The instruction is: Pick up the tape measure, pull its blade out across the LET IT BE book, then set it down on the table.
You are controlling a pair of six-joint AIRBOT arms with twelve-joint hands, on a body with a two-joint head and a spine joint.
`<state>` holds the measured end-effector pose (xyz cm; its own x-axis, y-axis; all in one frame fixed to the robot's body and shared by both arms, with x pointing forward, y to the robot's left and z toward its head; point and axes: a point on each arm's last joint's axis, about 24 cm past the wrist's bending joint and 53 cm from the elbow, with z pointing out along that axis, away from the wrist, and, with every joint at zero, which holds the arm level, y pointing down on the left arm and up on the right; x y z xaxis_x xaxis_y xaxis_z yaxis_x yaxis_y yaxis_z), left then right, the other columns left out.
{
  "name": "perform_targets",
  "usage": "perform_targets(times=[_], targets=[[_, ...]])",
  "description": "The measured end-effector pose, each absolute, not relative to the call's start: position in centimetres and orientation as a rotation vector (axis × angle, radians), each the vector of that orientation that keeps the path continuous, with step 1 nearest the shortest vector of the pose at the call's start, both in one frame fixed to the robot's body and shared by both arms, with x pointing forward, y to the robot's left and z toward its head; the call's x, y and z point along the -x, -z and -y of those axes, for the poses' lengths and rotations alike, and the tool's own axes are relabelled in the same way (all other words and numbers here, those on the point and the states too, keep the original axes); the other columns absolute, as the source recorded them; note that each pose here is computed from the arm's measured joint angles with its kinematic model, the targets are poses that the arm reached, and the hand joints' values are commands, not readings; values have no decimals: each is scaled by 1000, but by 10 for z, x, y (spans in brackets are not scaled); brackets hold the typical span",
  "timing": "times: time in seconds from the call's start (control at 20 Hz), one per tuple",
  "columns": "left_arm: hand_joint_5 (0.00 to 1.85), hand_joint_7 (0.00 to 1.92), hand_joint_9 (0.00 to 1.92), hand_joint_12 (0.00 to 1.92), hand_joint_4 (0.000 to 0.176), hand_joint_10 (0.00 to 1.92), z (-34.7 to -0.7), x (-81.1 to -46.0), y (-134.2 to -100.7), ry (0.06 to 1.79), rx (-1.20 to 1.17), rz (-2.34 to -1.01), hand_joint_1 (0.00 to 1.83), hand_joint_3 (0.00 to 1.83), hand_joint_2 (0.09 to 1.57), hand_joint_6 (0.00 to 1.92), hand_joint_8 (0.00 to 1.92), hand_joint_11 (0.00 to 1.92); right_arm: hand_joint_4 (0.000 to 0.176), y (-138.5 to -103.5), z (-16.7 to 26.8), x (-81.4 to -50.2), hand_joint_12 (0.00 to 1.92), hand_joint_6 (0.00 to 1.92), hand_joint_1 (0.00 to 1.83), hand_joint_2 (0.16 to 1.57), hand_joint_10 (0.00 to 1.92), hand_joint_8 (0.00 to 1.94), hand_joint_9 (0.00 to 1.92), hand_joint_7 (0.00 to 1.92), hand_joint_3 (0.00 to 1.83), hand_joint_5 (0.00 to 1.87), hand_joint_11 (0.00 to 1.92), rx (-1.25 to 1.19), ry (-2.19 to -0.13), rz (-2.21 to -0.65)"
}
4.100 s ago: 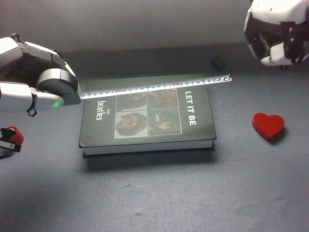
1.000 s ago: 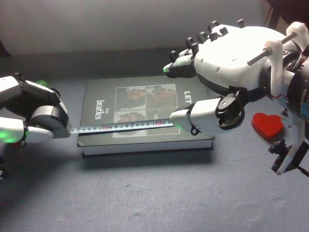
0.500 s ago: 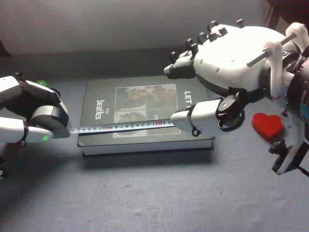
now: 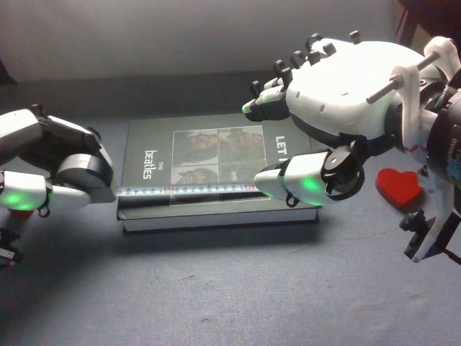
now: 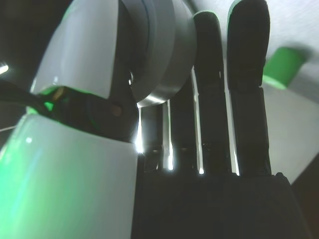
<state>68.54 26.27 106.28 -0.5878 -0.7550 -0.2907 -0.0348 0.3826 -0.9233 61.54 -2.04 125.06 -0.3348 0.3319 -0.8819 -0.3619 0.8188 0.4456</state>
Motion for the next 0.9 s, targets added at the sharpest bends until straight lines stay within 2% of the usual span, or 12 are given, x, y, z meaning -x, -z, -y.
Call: perform_targets(times=[0.25,0.6,0.75,0.9], targets=[[890,872,933,1181,0,1313,-253,-686,-1098,1292,666,-1854,1373,0,1138,873,1159,966,90,-1249,18,-613,911,2,394,1159,0,3,309,311,2,383,0,32,-708,-1781],[885,909,924,1163,0,1320,-239,-656,-1114,1298,680,-1897,1374,0,1135,863,1127,966,90,-1246,18,-611,951,5,385,1152,4,1,326,309,0,385,0,37,-706,-1787],[886,862,910,1186,0,1345,-241,-640,-1114,1283,684,-1929,1371,1,1145,855,1195,941,90,-1247,18,-611,960,1,386,1154,7,5,336,321,0,377,0,38,-705,-1785],[879,846,903,1195,0,1354,-245,-619,-1092,1253,729,-1994,1369,0,1150,864,1223,938,90,-1247,17,-610,944,0,384,1151,2,0,317,309,0,372,0,41,-707,-1785]])
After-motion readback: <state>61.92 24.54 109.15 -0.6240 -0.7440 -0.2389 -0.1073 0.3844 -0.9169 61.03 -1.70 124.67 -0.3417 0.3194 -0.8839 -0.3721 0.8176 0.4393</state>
